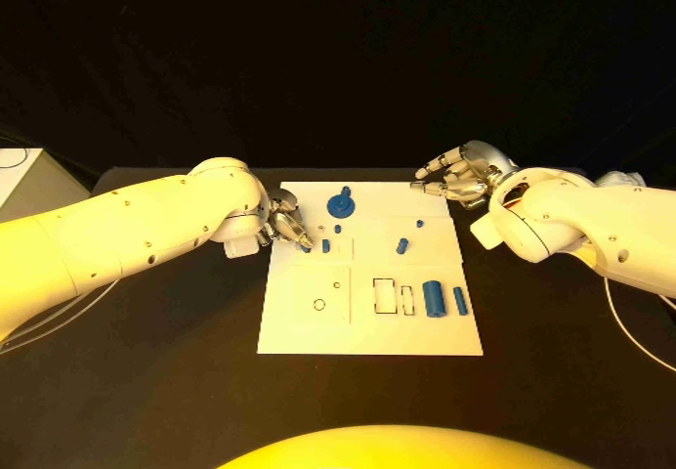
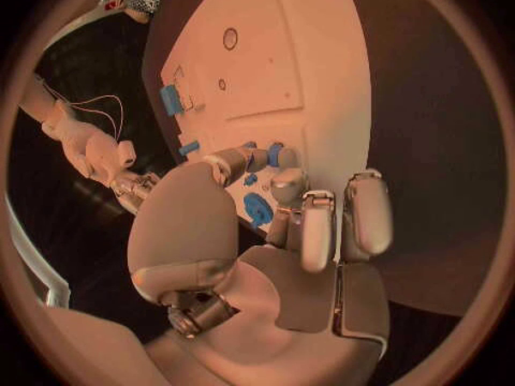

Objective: Assemble the parts on the task board

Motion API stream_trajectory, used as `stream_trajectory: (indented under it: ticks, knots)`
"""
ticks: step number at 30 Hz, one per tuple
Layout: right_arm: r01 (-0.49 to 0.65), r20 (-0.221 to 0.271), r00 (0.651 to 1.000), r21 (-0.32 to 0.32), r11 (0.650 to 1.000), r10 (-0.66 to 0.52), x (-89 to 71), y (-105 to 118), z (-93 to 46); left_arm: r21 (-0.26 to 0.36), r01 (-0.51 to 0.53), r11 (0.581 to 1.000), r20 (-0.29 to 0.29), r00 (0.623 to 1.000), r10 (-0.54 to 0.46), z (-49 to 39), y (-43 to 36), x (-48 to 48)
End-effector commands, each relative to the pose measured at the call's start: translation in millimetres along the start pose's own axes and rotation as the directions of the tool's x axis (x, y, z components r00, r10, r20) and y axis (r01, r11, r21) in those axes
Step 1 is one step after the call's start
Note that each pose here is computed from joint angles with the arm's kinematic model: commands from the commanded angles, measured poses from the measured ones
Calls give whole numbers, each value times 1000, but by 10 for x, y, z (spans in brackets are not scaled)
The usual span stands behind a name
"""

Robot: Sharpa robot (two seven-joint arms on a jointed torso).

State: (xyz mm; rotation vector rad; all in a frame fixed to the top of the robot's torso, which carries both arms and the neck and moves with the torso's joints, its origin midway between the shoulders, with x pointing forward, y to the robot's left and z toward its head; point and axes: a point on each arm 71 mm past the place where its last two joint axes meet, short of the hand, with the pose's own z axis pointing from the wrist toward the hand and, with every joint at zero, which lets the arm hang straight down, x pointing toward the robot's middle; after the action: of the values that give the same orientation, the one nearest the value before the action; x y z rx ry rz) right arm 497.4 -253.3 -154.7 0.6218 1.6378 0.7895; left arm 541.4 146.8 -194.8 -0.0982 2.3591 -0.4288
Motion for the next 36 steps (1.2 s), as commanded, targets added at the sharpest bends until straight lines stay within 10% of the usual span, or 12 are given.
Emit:
stream_trajectory:
  ticks: [1, 36]
  knots:
    - [3, -12, 1000, -10, 1000, -3, 13, 4, 1, 10, -23, 1000, -84, 996, 24, 21, -29, 80]
    - [3, -15, 1000, -12, 1000, -3, 28, 12, 3, -47, -4, 999, -46, 999, 2, 111, -21, -23]
